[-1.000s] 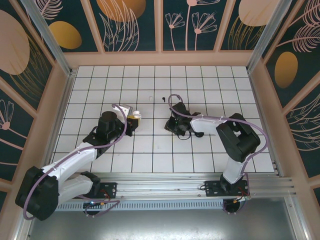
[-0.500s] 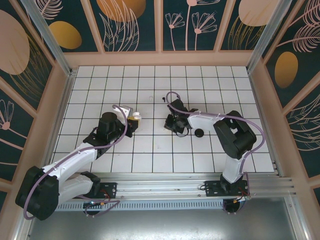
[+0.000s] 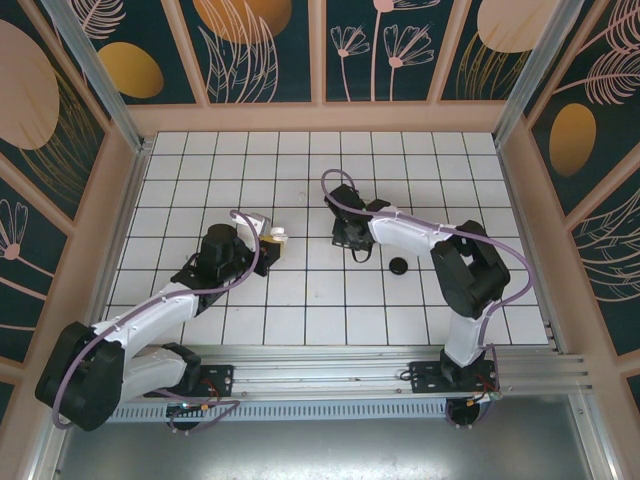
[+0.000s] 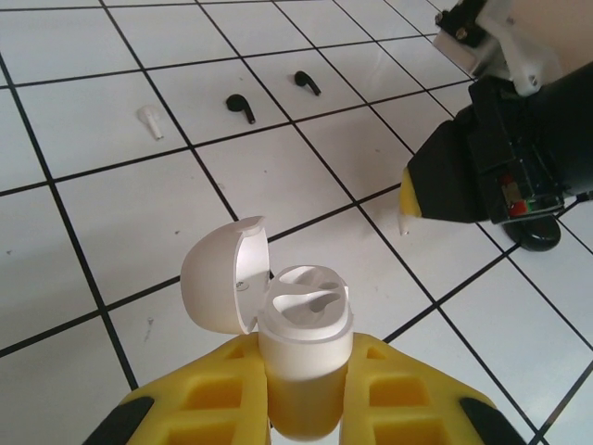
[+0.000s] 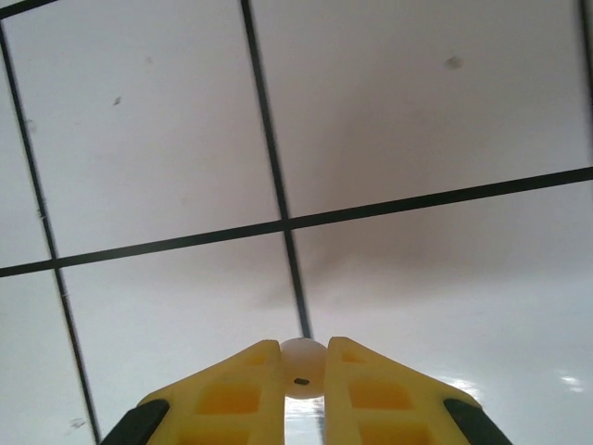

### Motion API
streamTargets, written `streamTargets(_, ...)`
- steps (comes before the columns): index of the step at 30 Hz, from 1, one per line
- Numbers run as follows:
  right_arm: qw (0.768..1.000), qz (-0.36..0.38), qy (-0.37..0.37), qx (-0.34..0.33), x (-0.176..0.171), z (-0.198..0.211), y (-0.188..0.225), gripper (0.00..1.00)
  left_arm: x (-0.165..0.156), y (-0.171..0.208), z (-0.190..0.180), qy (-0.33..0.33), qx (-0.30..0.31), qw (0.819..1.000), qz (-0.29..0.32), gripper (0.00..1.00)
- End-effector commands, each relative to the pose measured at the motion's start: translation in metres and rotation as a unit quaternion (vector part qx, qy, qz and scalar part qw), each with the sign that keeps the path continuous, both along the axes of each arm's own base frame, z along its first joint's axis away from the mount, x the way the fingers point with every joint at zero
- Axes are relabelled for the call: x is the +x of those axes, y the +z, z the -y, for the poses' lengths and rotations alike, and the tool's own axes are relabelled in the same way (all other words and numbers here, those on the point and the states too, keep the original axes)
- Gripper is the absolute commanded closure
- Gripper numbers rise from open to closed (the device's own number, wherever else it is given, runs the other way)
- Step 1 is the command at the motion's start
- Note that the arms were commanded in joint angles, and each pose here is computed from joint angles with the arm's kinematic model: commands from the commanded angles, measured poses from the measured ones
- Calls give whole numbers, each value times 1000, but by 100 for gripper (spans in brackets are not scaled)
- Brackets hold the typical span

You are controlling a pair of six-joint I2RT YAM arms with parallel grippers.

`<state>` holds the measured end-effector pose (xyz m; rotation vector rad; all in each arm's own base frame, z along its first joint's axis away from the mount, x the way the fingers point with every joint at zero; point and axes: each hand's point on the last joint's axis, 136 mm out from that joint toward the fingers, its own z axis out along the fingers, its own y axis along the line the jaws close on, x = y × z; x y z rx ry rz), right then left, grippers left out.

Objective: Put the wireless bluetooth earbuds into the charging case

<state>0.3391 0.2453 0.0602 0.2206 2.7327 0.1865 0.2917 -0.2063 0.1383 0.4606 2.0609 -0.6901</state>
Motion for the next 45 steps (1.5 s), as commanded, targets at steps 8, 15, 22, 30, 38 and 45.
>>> streamTargets(8, 963, -55, 20, -261, -18, 78, -8, 87, 0, 9, 3, -13, 1, 1000, 24, 88)
streamTargets(15, 981, 17, 17, -191, -5, 54, 41, 88, -6, 16, 14, -46, -23, 998, 34, 88)
streamTargets(22, 978, 182, 41, -96, -2, 16, 152, 90, -9, 56, 41, -116, -92, 986, 80, 88)
streamTargets(30, 935, 330, 122, 34, -42, -37, 253, 94, -8, 98, 54, -152, -127, 968, 157, 87)
streamTargets(38, 888, 397, 206, 106, -66, -81, 277, 94, -21, 126, 64, -193, -145, 949, 204, 87)
streamTargets(45, 881, 402, 223, 112, -66, -88, 271, 94, -28, 130, 64, -205, -152, 945, 203, 87)
